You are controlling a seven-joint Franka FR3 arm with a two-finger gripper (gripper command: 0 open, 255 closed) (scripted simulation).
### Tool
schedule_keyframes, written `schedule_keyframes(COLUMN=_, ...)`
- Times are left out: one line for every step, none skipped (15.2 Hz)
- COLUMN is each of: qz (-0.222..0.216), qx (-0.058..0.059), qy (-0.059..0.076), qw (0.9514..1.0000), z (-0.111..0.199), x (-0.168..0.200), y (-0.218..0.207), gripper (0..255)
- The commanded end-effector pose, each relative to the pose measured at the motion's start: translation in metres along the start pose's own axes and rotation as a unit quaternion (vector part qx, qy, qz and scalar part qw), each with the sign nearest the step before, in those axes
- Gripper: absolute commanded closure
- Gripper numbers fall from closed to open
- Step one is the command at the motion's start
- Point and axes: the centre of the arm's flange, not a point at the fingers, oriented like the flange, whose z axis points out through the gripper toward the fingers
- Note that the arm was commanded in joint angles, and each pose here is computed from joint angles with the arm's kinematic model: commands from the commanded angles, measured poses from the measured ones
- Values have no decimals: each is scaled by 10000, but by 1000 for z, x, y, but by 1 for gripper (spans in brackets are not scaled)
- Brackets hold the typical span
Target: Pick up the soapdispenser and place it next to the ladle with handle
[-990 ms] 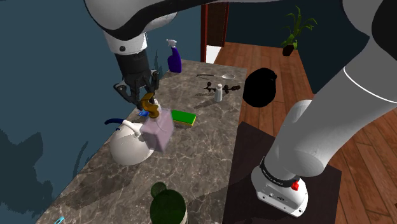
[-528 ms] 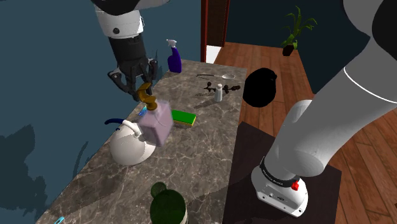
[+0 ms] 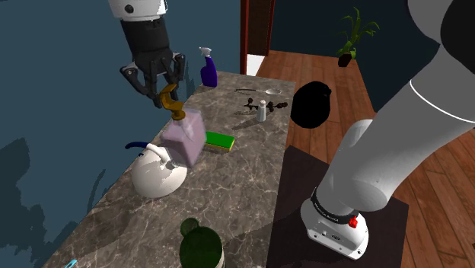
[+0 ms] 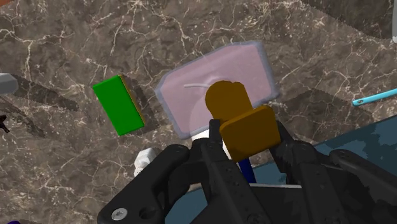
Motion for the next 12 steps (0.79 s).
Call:
schedule_keyframes(qz=-1, qx=0, qy=0, qw=10000, z=-11, x=-1, y=-1, gripper=255)
schedule_keyframes(qz=-1, qx=0, qy=0, qw=10000, z=-17, x=-1, y=-1, gripper=255)
schedule_keyframes(qz=-1, qx=0, qy=0, qw=10000, z=-22, x=-2, y=-1, gripper=255)
schedule_keyframes(qz=-1, qx=0, qy=0, qw=10000, z=-27, x=-2, y=-2, gripper=255)
schedule_keyframes(qz=-1, qx=0, qy=0, qw=10000, z=-32, x=-3, y=-2, gripper=255)
schedule_keyframes(qz=-1, qx=0, qy=0, qw=10000, z=-38, x=-3, y=-2, gripper=255)
schedule_keyframes(qz=-1, qx=0, qy=0, qw=10000, z=-43, x=-4, y=-3, gripper=255)
schedule_keyframes(qz=-1, qx=0, qy=0, qw=10000, z=-48, x=-4, y=-3, gripper=255)
schedule_keyframes(qz=-1, qx=0, qy=0, qw=10000, z=-53, x=-5, y=-3, gripper=255)
schedule_keyframes(qz=-1, qx=0, qy=0, qw=10000, z=-59, x=-5, y=-4, gripper=255)
schedule_keyframes(qz=-1, qx=0, qy=0, qw=10000, z=-64, x=-6, y=-4, gripper=255)
schedule_keyframes(qz=-1, qx=0, qy=0, qw=10000, z=-69, x=-6, y=-4, gripper=255)
